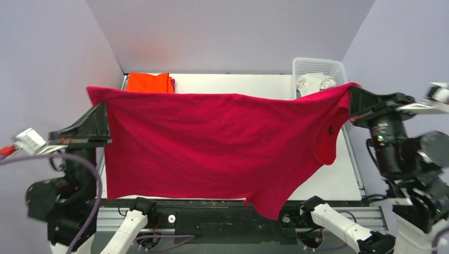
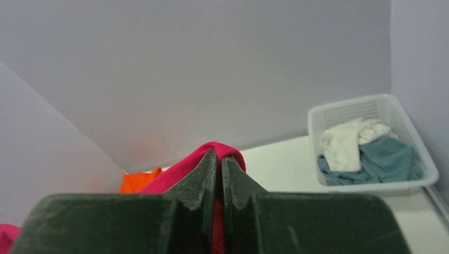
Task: Fold and stack the t-shirts
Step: Flatten out the tshirt
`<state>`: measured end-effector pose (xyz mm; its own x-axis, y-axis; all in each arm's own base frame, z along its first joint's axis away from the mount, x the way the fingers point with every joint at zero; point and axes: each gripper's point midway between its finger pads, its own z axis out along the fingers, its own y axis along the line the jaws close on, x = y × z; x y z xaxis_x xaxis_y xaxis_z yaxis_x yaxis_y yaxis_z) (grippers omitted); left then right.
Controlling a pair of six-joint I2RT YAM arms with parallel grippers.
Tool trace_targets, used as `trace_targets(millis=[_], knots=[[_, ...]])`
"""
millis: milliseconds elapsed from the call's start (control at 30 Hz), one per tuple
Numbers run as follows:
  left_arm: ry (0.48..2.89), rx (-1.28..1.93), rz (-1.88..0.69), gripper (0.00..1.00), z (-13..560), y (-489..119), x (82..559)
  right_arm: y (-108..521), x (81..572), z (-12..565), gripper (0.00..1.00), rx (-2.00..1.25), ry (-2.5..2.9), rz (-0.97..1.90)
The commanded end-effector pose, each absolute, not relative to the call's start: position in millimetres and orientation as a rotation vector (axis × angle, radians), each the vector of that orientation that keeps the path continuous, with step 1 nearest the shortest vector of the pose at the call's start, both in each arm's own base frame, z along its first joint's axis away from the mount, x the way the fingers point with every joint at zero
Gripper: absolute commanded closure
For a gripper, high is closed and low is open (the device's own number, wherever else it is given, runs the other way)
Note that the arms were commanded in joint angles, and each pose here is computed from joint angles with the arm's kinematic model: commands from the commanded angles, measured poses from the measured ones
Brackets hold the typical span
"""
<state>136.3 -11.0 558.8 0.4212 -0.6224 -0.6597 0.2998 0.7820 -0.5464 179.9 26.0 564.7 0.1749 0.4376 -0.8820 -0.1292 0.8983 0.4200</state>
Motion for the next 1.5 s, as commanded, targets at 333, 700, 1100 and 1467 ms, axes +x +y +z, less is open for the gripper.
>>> trace_targets(millis=[333, 700, 1100, 1467], knots=[[1.873, -0.819, -0.051, 0.29, 186, -2, 368, 51, 445, 249, 1.00, 0.457, 1.911, 0.045], [2.035, -0.787, -0.060, 0.12, 153, -8, 390, 69, 480, 204, 0.07, 0.414, 2.117, -0.056], [2.276, -0.595, -0.506, 0.10, 132, -121, 299, 66, 331, 143, 0.06, 0.511, 2.304, 0.037], [2.402, -0.533, -0.579, 0.08, 52, -157, 259, 61, 255, 40, 0.06, 0.571, 2.551, 0.019]])
